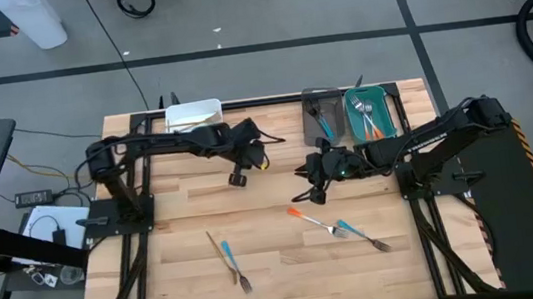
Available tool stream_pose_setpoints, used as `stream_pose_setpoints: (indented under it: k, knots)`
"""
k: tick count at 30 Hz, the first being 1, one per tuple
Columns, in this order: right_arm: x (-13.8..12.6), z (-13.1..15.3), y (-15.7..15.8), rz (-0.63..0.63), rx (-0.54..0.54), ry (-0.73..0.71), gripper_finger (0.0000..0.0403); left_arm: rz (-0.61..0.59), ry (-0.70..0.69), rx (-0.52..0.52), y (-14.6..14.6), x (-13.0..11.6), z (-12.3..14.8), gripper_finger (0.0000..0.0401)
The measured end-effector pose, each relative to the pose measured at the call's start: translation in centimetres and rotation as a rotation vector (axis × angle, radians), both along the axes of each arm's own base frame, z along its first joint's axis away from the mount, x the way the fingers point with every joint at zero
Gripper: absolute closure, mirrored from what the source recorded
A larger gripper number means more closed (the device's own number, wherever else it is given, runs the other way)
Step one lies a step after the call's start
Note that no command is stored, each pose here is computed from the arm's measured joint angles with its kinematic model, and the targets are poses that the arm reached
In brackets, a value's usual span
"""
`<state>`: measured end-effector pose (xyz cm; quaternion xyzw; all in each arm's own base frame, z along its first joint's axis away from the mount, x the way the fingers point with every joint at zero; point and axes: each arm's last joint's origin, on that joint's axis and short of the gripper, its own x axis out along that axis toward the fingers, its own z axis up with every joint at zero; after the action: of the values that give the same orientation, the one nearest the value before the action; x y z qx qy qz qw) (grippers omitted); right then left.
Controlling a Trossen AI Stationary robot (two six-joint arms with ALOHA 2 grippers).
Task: Sort silverware by color (type)
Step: Put the top gold fork into the white bin
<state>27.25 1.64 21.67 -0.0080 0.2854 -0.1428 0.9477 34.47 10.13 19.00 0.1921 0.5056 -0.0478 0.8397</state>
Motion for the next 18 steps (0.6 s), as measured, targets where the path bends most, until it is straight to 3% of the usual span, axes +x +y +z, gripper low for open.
stream_pose_setpoints:
  k: [10,18]
  knots:
    - [0.0,0.1,0.4,-0.006,-0.023,-0.015,0.0355,0.214,-0.088,0.012,1.2,-3.3,5.3,0.0388]
    - [0.1,0.3,0.9,-0.011,-0.045,-0.035,0.0355,0.403,0.011,0.020,4.6,-6.7,5.9,0.0388]
